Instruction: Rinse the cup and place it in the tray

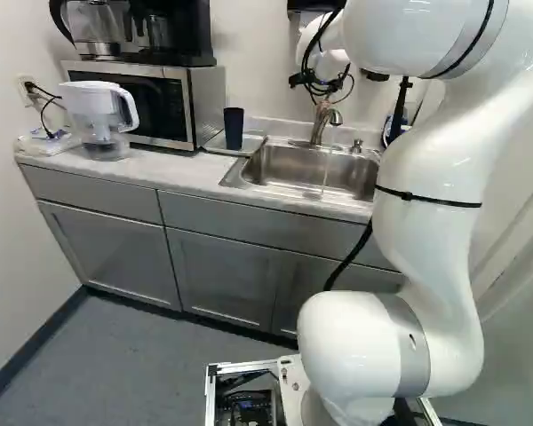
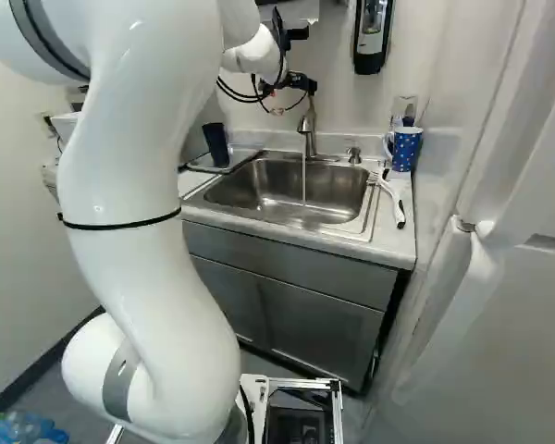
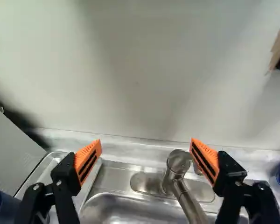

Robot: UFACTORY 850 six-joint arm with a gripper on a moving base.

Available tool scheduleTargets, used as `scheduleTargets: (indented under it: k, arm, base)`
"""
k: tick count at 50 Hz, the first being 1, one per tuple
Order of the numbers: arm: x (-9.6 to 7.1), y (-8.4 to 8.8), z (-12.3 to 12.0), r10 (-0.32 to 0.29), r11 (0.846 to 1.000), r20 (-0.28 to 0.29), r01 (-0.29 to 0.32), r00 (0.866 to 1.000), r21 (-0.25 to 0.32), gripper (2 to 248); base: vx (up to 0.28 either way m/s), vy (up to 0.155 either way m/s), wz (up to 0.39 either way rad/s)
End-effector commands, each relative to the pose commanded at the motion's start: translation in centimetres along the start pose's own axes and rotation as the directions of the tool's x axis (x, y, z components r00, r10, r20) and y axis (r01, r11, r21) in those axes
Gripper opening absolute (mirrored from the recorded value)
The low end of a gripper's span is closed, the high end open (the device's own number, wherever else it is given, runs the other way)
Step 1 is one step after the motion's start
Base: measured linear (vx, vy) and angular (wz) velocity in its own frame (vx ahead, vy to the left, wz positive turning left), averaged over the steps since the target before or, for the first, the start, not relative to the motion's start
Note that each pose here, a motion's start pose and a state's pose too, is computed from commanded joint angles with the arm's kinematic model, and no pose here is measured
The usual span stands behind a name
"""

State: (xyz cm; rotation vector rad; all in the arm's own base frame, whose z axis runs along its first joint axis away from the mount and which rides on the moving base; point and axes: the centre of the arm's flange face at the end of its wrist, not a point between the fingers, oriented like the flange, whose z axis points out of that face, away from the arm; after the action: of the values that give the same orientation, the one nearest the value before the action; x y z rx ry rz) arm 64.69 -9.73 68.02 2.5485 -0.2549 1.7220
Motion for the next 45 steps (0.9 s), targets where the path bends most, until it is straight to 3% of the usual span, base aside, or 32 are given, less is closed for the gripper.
scheduleTargets:
  k: [32,45]
  arm:
    - [-1.4,-0.2,-1.5,-0.002,1.000,0.109,0.001,0.994,0.005,247]
    - [-1.5,-0.3,-1.6,-0.002,1.000,0.120,0.001,0.993,0.006,247]
  base:
    - [0.000,0.000,0.000]
    - [0.000,0.000,0.000]
